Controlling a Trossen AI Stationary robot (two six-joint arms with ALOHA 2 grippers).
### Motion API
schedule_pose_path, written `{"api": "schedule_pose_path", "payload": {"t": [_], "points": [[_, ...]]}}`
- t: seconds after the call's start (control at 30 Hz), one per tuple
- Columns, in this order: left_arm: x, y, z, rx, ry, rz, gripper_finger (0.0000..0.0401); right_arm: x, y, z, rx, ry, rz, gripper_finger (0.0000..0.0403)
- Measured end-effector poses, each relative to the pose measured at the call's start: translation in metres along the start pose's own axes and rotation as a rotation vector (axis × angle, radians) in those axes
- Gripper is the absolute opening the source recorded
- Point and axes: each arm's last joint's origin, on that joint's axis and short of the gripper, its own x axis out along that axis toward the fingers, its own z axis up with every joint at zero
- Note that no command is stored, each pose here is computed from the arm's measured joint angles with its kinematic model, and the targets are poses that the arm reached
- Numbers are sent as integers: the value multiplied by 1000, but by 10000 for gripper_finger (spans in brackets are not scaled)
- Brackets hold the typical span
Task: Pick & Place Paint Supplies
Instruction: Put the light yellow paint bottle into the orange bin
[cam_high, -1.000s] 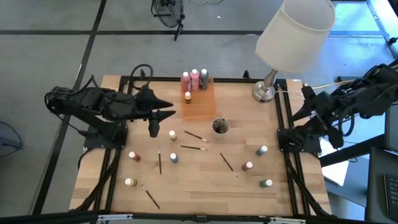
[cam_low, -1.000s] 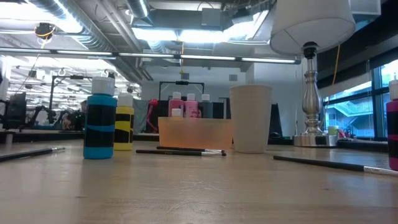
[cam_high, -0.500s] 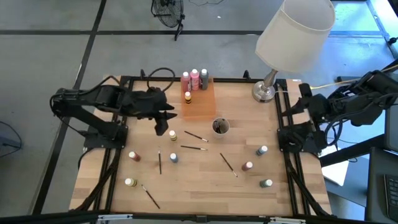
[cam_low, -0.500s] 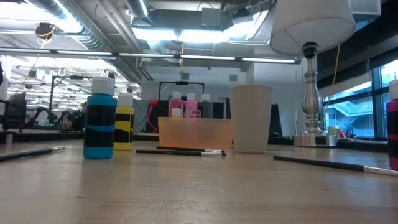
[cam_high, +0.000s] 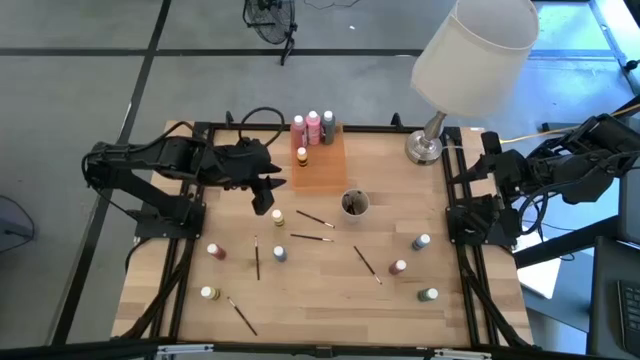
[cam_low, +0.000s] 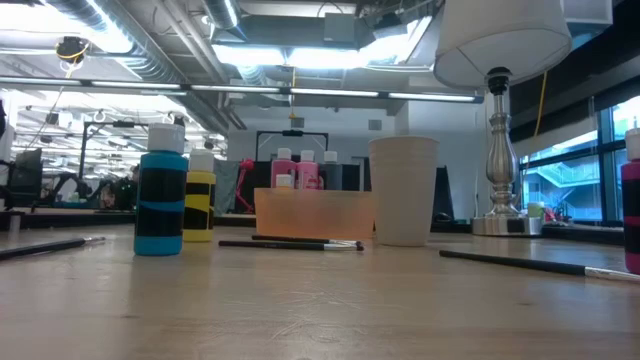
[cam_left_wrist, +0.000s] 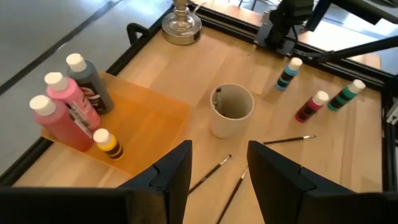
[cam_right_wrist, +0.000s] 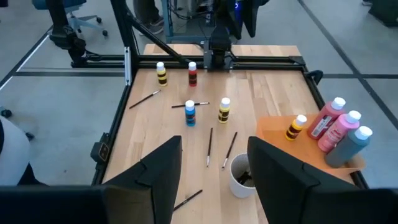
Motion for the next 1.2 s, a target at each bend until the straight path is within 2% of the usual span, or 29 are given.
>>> {"api": "schedule_pose_path", "payload": {"t": [0.33, 0.7, 0.9, 1.2], "points": [[0, 3, -6, 2, 58, 33, 212, 0, 0, 0, -14, 2, -8, 187], [9, -2, -7, -37, 91, 23, 214, 0, -1, 0, -38, -13, -45, 187], [28, -9, -15, -8, 225, 7, 214, 0, -2, 0, -59, -15, -50, 187], [51, -11, -18, -85, 336, -11, 214, 0, -2, 0, -59, -15, -50, 187]]}}
